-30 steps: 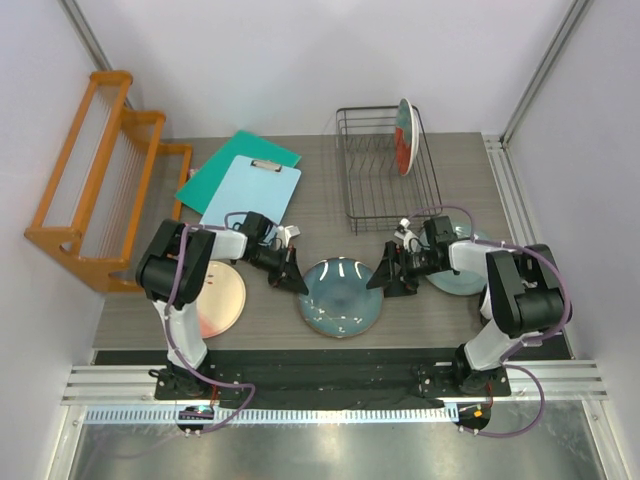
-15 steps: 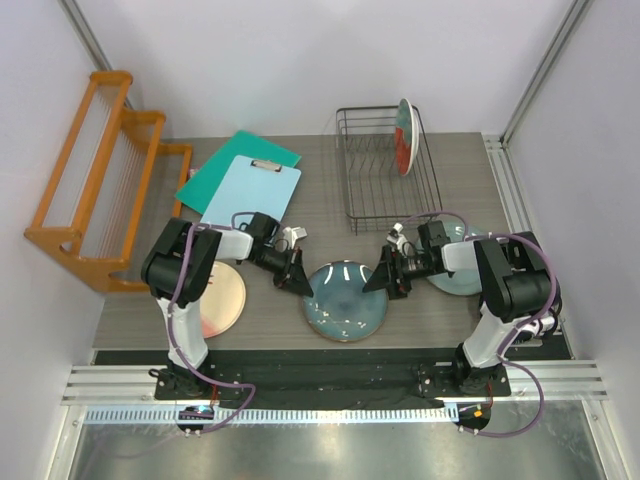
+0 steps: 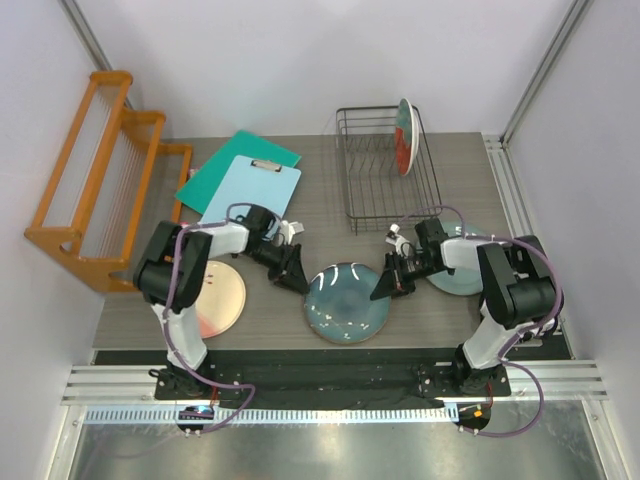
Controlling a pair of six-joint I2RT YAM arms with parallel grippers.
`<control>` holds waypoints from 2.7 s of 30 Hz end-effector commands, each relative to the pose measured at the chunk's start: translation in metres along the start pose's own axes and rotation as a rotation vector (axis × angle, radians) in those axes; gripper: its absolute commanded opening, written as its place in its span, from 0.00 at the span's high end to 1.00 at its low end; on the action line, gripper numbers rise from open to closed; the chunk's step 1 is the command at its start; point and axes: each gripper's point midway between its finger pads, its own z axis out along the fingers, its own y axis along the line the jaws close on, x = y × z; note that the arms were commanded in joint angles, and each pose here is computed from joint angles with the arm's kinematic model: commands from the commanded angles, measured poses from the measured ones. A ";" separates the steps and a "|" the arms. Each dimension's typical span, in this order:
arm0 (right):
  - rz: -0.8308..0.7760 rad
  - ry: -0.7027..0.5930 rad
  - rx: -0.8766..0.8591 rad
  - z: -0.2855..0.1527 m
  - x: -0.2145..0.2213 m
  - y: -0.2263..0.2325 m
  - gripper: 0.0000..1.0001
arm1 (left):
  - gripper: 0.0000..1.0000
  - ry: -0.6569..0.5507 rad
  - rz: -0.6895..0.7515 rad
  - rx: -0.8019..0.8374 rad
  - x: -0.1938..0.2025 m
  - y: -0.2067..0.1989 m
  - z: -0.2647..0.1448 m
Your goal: Load the plates into the dish rack
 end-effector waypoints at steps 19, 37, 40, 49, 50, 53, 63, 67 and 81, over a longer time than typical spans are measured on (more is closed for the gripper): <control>-0.558 -0.669 0.234 -0.197 -0.238 0.244 0.99 | 0.43 -0.653 0.290 -0.696 -0.121 -0.047 -0.234; -0.458 -1.469 0.864 -0.292 -0.386 0.260 0.99 | 0.43 -0.641 0.258 -0.681 -0.102 -0.027 -0.215; -0.488 -1.479 0.970 -0.288 -0.390 0.258 0.99 | 0.43 -0.630 0.248 -0.677 -0.101 -0.023 -0.212; -0.486 -1.462 1.209 -0.290 -0.395 0.234 0.99 | 0.43 -0.621 0.244 -0.646 -0.105 -0.024 -0.206; -0.488 -1.453 1.233 -0.291 -0.395 0.231 0.99 | 0.43 -0.625 0.243 -0.642 -0.106 -0.024 -0.206; -0.487 -1.429 1.277 -0.288 -0.396 0.221 0.99 | 0.43 -0.630 0.243 -0.634 -0.108 -0.026 -0.206; -0.493 -1.353 1.382 -0.276 -0.406 0.191 0.99 | 0.43 -0.624 0.241 -0.634 -0.104 -0.024 -0.204; -0.493 -1.323 1.418 -0.272 -0.409 0.179 0.99 | 0.43 -0.619 0.235 -0.635 -0.102 -0.021 -0.202; -0.446 -1.250 1.468 -0.260 -0.413 0.139 0.99 | 0.43 -0.605 0.227 -0.622 -0.107 -0.018 -0.198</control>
